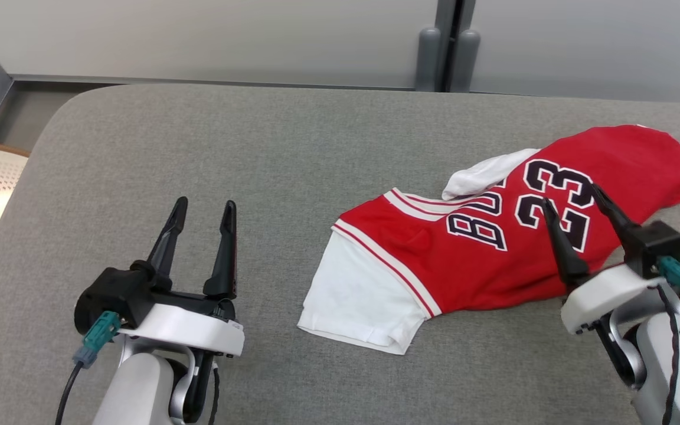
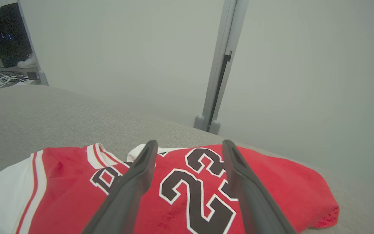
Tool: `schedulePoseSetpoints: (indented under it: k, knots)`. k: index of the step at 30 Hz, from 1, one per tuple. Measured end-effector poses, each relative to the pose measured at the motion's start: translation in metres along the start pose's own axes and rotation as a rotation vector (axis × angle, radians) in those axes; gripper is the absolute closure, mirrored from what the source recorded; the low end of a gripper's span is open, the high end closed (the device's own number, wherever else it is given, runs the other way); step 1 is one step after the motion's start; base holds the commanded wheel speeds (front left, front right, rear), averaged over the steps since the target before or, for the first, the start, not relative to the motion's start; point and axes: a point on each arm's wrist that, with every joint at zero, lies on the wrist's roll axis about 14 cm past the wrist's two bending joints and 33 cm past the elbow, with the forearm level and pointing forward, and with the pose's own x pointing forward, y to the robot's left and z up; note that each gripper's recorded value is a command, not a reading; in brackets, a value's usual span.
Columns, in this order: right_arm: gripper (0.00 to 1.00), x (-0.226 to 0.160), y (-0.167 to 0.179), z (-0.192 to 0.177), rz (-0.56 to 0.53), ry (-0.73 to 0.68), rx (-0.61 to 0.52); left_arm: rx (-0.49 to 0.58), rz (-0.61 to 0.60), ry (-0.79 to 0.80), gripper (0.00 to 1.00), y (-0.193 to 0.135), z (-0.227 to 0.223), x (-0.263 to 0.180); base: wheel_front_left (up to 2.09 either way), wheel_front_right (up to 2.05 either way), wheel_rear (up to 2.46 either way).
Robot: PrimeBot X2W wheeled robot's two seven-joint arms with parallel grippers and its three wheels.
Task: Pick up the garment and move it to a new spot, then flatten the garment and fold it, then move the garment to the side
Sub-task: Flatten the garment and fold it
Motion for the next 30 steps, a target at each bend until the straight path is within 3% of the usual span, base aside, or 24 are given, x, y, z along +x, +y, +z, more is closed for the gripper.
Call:
schedulePoseSetpoints:
  k: [3,6,18,30]
  knots:
    - [0.00,0.023,0.014,-0.001,0.084,0.080,-0.005,-0.023,0.006,0.002,0.00,-0.001,-0.001,-0.002,0.00,0.00,0.00]
    - [0.00,0.045,0.017,0.003,0.161,0.154,-0.093,-0.047,0.029,-0.007,0.00,0.004,0.002,-0.001,0.00,0.00,0.00]
    - [0.00,0.078,0.027,-0.055,0.399,0.632,-0.279,-0.087,0.154,-0.001,0.00,0.036,0.003,-0.016,0.00,0.00,0.00]
    - [0.00,0.086,0.021,-0.081,0.448,0.838,-0.392,-0.104,0.217,0.008,0.00,0.047,0.004,-0.030,0.00,0.00,0.00]
